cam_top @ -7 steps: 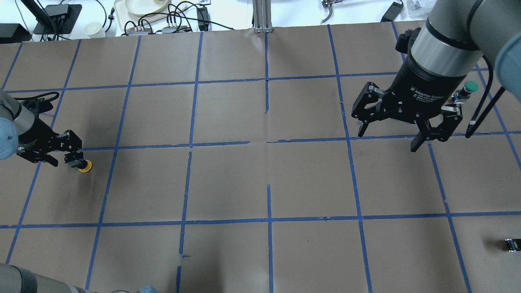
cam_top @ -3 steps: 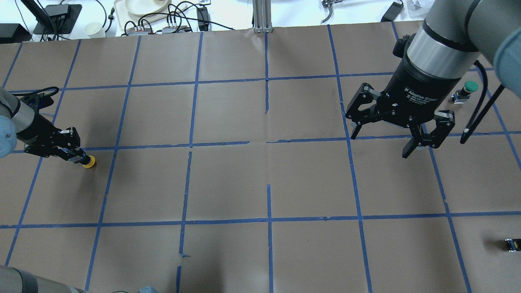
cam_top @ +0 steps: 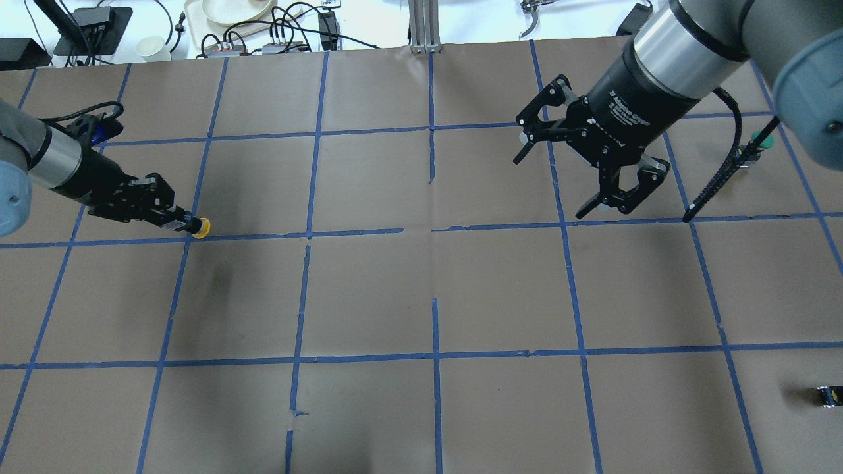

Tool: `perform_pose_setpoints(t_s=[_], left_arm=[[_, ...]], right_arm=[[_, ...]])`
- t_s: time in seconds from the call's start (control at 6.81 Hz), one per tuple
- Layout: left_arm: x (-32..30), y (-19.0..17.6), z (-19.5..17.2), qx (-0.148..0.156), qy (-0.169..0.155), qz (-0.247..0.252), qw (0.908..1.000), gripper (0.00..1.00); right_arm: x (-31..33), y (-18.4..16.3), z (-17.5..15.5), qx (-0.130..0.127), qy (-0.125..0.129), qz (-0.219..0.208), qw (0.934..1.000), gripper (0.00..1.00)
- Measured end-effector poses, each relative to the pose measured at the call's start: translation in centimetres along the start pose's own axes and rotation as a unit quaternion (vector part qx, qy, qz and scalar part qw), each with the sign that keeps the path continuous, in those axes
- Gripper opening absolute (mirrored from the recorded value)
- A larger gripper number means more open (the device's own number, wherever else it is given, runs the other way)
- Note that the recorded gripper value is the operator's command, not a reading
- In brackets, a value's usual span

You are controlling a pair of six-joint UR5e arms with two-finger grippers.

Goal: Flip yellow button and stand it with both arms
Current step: 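Carry the button toward the right gripper while the right gripper approaches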

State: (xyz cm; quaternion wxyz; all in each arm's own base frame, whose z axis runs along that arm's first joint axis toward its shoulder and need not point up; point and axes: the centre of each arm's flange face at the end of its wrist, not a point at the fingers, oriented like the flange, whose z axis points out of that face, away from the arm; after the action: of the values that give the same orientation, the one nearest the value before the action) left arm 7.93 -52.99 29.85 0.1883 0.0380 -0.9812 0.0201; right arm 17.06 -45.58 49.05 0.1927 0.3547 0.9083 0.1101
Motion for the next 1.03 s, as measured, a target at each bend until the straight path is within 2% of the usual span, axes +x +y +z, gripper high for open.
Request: perform_pose_setpoints(t_s=[0.15,0.29,0.44,0.73,1.03], left_arm=[[4.9,0.0,0.4,0.020,0.079,0.033,0.9961,0.02],[9.7,0.1,0.7,0.040,0.156,0.062,0.9850,0.02],[14.7,0.7,0.8,0.051,0.216,0.089,0.9709,0.02],[20.4,1.8,0.6,0.061,0.320,0.089,0.9413,0.01],[22.2,1.9,0.3,0.070,0.401,0.070,0.9109,0.02]], right_arm=[[-0.7,0.0,0.0,-0.016,-0.029,0.026,0.9991,1.00],[-1.1,-0.1,-0.1,-0.030,-0.048,0.056,0.9968,1.00],[-1.2,-0.5,-0.5,-0.044,-0.065,0.087,0.9931,1.00],[-1.2,-1.2,-1.5,-0.086,-0.111,0.161,0.9769,1.00],[-1.6,-1.3,-1.8,-0.119,-0.138,0.191,0.9645,1.00]])
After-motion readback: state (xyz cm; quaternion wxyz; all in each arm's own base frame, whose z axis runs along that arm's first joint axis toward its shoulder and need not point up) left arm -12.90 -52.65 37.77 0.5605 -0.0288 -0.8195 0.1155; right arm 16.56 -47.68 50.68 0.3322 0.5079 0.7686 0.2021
